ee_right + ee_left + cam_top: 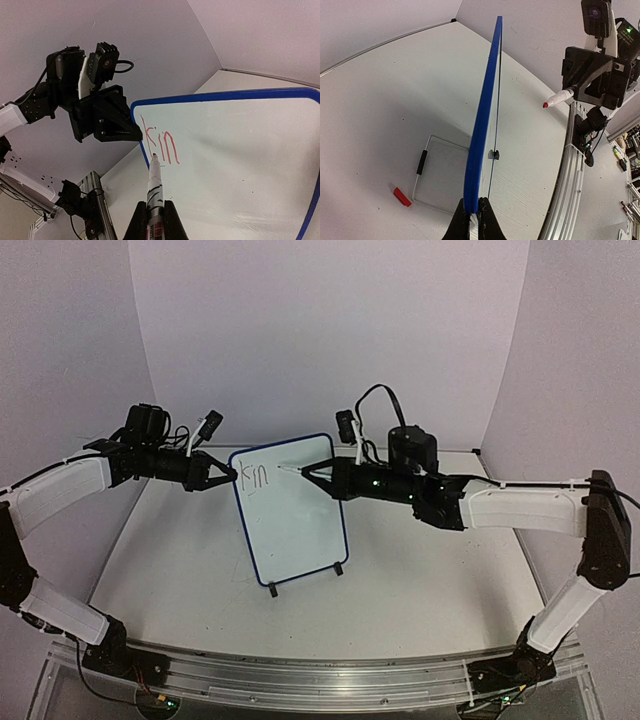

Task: Write a sentence on the whiteboard

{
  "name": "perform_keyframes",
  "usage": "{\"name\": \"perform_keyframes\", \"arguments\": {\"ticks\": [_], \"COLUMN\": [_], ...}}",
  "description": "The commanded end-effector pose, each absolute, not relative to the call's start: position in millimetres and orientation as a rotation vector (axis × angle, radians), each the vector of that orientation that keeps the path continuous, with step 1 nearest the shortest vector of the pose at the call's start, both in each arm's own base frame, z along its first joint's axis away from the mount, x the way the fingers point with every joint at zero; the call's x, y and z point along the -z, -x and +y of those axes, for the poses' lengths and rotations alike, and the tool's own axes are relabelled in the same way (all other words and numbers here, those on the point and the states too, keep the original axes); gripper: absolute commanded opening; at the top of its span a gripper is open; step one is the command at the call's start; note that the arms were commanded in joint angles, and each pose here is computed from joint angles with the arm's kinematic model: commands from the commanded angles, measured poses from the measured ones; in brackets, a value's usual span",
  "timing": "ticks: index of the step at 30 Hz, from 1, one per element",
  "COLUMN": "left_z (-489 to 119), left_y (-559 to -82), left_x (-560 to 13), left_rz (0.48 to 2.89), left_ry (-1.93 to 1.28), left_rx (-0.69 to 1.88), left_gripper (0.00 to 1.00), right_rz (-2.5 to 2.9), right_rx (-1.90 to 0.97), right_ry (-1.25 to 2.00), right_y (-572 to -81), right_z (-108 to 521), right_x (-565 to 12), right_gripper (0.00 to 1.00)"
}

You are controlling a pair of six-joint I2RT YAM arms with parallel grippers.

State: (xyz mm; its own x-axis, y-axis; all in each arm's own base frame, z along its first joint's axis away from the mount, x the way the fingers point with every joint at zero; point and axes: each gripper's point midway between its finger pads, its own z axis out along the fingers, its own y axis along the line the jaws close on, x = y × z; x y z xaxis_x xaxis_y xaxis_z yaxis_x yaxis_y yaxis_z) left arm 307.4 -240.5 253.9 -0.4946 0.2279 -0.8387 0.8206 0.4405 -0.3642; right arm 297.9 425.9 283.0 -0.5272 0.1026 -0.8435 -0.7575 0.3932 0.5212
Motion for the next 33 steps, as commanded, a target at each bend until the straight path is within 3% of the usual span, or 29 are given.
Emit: {"name": "perform_keyframes", "arguments": {"ticks": [1,33], "left_z": [-238,-240], "left_y": [-302,-302], "left_x": [-248,-245], "left_rz": [1.987,1.997], "left_ry": [-0.913,-0.920], "left_rx": [0.983,0.978], "left_gripper": [0.00,0.00], "right_rz": [1.767,1.804], "right_rx": [-1.296,-1.224], "right_ry": [0.640,0.591], "right_y": [-297,-331], "right_z": [429,447], "right_x": [-284,-268], "right_gripper": [0.00,0.00]}}
